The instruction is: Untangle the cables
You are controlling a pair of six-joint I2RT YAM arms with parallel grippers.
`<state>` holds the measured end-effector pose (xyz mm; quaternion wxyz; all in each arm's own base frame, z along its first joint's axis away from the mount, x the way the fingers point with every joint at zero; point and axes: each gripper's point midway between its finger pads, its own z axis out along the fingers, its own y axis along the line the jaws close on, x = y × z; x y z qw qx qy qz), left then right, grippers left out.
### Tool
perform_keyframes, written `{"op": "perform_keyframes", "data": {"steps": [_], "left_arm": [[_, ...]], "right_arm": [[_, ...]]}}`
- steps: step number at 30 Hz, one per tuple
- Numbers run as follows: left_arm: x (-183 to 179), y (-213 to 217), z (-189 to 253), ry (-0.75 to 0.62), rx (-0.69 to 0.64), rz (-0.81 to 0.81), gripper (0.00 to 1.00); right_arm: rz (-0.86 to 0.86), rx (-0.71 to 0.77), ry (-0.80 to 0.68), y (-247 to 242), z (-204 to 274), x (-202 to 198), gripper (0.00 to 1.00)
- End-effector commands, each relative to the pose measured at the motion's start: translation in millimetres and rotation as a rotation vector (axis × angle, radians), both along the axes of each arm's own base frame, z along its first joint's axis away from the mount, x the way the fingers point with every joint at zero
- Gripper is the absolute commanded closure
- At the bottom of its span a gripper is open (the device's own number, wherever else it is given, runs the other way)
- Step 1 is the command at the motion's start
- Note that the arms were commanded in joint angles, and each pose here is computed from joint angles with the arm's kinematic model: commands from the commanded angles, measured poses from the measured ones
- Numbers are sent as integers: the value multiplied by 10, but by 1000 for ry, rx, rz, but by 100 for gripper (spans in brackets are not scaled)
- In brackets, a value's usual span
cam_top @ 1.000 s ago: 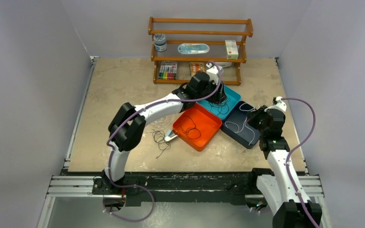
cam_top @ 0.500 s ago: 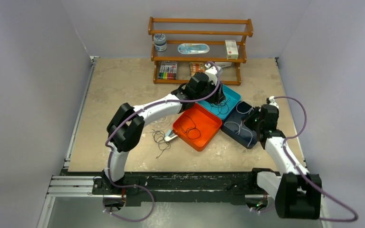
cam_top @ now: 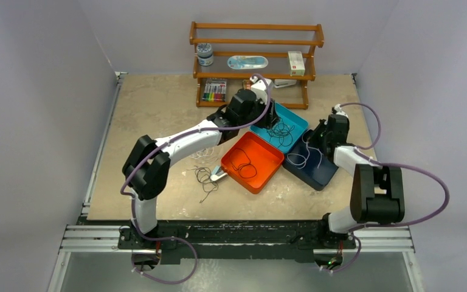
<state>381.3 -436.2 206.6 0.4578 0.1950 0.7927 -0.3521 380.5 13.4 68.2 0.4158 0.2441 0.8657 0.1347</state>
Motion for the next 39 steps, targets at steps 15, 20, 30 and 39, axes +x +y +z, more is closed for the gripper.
{"op": "perform_keyframes", "data": {"steps": [15,20,30,39], "left_arm": [[-92,413,395,-68,-37,69,57],[-128,541,416,-66,-34,99,57],[-189,876,205,-19,11,198,57],[-235,1409,39,27,39,350,56]], "right_arm": [[-72,-92,-146,-202,441,-67,54],[-145,-142,-225,-344,868,-194,50],[-127,-154,-229,-334,970,-246,54],[-39,-184,-222,-264,910,-102,56]]}}
